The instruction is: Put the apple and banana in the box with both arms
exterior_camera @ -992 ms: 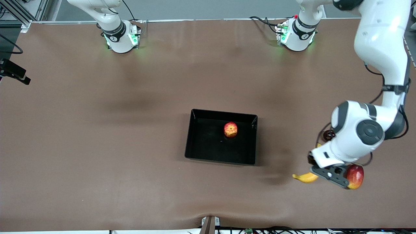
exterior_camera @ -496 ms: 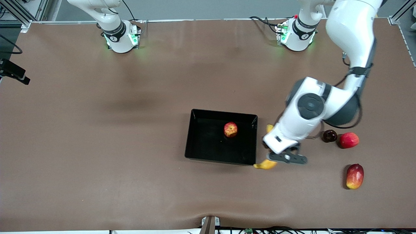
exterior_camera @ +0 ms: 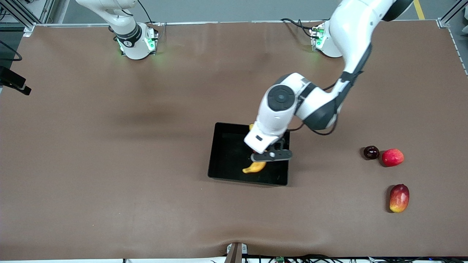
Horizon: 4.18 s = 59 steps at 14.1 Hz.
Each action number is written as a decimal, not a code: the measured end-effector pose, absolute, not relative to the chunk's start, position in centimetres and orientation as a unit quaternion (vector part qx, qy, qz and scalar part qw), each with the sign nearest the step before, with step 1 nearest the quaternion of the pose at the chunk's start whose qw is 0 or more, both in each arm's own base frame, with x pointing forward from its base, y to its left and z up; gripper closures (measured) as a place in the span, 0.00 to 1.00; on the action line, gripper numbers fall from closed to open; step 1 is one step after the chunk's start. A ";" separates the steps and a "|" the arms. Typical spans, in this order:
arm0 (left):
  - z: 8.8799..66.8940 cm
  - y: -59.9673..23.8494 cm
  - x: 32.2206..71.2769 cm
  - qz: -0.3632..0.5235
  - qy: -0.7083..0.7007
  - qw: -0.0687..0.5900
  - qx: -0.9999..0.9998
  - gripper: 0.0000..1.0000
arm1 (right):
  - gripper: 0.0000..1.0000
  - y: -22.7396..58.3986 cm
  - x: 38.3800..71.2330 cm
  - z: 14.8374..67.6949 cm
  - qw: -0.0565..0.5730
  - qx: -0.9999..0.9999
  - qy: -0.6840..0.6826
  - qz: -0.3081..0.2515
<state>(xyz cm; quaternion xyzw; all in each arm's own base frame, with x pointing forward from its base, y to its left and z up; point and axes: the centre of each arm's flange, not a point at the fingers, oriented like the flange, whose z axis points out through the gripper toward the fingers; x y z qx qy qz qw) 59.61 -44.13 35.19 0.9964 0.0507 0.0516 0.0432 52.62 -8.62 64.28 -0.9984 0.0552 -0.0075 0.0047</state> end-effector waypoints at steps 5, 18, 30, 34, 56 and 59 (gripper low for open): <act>31.7 -47.7 58.1 0.069 0.049 0.038 0.996 0.66 | 0.00 -8.9 52.6 64.2 0.008 -0.998 0.058 -0.007; 23.2 -49.2 57.4 0.065 0.038 0.038 0.996 0.66 | 0.00 -9.0 52.7 64.2 0.009 -0.998 0.060 -0.008; 20.4 -49.6 57.4 0.075 0.031 0.029 0.996 0.21 | 0.00 -9.2 52.6 64.1 0.009 -0.998 0.062 -0.007; 25.2 -49.2 58.6 0.094 0.030 0.029 0.995 0.00 | 0.00 -9.6 52.6 64.1 0.009 -0.998 0.065 -0.007; 61.6 -14.0 61.7 0.059 0.076 -0.071 0.993 0.00 | 0.00 -9.6 52.7 64.0 0.010 -0.998 0.064 -0.007; 63.0 -10.1 60.8 0.041 0.068 -0.013 0.997 0.00 | 0.00 -9.2 52.7 64.0 0.011 -0.998 0.061 -0.007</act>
